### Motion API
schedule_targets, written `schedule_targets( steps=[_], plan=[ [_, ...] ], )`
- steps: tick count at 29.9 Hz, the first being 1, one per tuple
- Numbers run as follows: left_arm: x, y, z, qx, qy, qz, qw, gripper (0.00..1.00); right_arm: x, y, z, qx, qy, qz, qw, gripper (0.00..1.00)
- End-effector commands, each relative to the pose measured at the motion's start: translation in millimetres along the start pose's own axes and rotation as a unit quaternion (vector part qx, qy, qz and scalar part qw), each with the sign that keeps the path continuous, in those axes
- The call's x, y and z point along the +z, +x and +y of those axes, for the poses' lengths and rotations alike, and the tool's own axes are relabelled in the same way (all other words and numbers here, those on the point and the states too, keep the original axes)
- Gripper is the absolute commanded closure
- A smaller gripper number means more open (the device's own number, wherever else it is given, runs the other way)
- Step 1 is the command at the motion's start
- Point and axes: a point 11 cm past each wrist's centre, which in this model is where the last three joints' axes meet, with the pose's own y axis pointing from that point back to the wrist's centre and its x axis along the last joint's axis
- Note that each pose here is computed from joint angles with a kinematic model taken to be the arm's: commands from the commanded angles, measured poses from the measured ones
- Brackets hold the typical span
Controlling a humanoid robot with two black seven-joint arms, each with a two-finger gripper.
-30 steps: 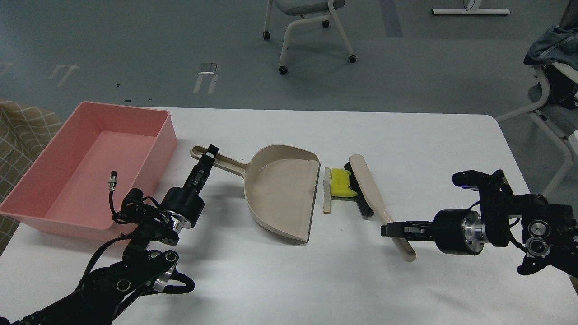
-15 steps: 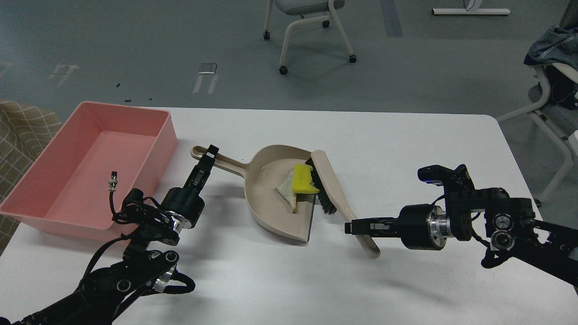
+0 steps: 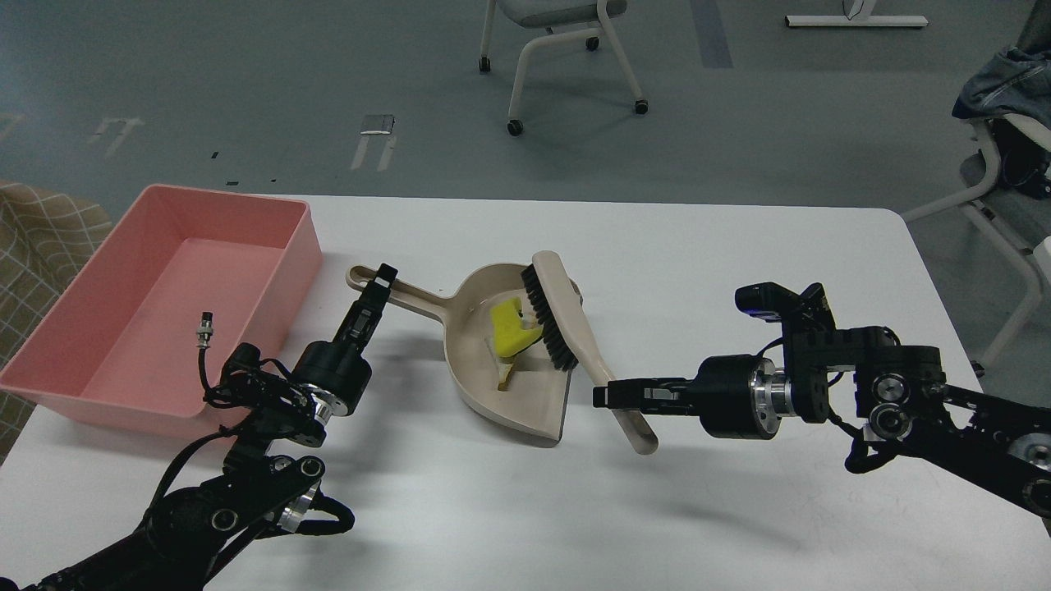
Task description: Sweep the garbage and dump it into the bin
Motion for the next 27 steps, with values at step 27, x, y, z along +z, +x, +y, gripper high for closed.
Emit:
schedule_targets(
  steps=[27],
  plan=[
    [5.6, -6.6, -11.5, 0.045, 0.034, 0.12, 0.991, 1.0, 71.7, 71.9, 130.1, 0.133, -0.132, -0.03, 0.982, 1.0]
  ],
)
